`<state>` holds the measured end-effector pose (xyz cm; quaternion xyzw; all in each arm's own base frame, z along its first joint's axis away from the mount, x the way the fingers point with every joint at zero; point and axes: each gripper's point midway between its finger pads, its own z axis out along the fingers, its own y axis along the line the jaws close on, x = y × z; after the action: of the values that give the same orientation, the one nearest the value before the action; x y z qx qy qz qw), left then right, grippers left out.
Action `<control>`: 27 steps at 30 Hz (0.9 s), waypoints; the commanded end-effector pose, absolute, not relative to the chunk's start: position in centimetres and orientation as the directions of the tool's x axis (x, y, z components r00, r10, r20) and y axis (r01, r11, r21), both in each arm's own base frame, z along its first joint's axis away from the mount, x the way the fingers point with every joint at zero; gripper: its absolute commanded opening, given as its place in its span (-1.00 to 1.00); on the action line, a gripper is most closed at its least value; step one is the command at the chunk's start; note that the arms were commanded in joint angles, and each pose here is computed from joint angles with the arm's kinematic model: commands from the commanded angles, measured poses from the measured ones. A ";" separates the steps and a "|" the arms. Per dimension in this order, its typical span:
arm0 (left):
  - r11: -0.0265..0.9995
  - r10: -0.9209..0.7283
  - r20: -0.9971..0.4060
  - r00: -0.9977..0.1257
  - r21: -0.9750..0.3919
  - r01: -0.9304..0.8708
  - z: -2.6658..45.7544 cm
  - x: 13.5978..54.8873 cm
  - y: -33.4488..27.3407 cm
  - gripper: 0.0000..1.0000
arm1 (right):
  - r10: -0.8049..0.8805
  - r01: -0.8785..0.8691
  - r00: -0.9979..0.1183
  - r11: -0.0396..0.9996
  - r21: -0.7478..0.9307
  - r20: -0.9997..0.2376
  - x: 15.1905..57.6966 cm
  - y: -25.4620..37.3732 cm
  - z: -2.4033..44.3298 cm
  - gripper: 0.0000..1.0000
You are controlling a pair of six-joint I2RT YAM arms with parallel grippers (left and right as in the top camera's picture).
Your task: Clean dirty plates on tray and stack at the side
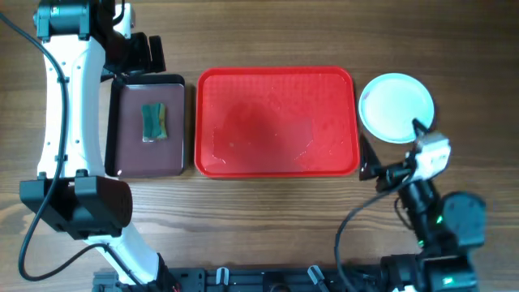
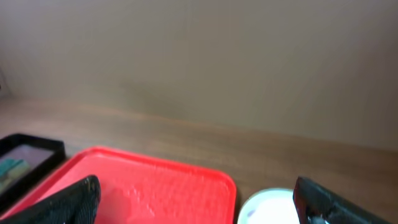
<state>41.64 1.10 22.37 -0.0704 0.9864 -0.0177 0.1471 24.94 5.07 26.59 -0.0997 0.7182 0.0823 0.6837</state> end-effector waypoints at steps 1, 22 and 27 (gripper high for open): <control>0.989 -0.144 -0.302 -0.942 -0.067 -0.130 22.8 41.8 1.1 1.00 | 0.013 -0.255 0.028 0.967 0.006 -1.000 24.1 5.0 23.7 0.99; 0.989 -0.144 -0.302 -0.942 -0.067 -0.130 22.8 41.8 1.1 1.00 | 0.197 -0.241 -0.035 0.950 0.199 -0.980 24.1 4.8 17.8 0.99; 0.989 -0.144 -0.302 -0.942 -0.067 -0.130 22.8 41.8 1.1 1.00 | 0.196 -0.241 -0.035 0.950 0.199 -0.980 24.1 4.8 17.8 0.99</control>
<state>41.66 1.10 22.38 -0.0704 0.9864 -0.0177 0.1475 24.18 5.00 17.42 -0.0257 0.7083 0.1545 0.6883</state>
